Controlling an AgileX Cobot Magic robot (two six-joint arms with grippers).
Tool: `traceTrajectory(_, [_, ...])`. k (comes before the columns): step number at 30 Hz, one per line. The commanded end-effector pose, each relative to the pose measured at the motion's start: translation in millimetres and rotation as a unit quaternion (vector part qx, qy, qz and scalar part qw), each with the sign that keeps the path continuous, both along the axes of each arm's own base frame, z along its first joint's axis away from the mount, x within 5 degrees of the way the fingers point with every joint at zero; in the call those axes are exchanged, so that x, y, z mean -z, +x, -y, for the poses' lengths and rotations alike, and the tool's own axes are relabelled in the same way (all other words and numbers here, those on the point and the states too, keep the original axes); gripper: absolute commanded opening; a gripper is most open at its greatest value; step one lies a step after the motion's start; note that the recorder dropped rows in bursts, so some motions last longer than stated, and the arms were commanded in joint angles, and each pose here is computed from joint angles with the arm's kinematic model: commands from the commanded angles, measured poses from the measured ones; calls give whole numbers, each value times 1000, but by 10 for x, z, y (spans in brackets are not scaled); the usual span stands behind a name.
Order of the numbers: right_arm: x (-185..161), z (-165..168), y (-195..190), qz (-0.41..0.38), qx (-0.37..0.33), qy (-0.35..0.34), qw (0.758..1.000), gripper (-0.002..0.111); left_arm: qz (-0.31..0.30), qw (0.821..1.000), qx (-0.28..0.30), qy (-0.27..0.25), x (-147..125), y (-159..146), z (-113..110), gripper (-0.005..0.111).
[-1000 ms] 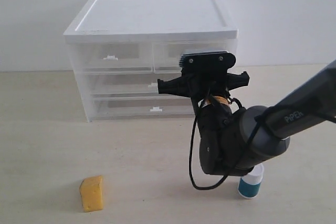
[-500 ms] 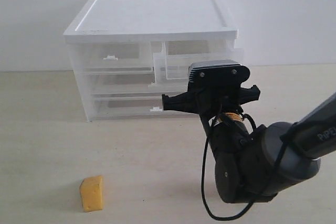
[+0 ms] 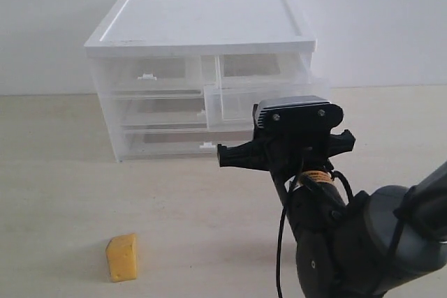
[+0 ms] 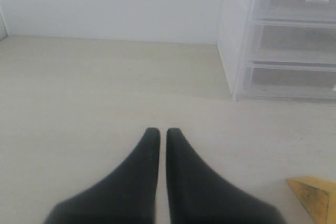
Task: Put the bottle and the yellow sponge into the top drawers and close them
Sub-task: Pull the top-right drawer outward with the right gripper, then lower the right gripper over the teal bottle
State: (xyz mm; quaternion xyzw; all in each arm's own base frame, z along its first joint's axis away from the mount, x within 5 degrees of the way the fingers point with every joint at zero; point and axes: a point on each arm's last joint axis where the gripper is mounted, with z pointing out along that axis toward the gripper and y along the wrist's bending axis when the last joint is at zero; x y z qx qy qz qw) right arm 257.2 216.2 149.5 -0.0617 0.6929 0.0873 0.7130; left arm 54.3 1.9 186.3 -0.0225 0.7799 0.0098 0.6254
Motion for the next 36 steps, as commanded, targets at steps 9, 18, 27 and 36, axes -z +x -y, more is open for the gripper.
traceTrajectory(9, [135, -161, -280, -55, -5, -29, 998, 0, -1, 1000, -1, 3, 9, -1, -2, 4])
traceTrajectory(18, [152, -228, -413, -63, 2, -40, 997, 0, -1, 1000, -1, 3, 9, -1, -2, 4])
traceTrajectory(27, [-8, 49, -563, -67, 9, -30, 997, 0, -1, 1000, -1, 3, 9, -1, -2, 4])
traceTrajectory(36, [-469, 188, -776, -114, -101, -97, 984, 0, -1, 1000, -1, 3, 9, -1, -2, 4])
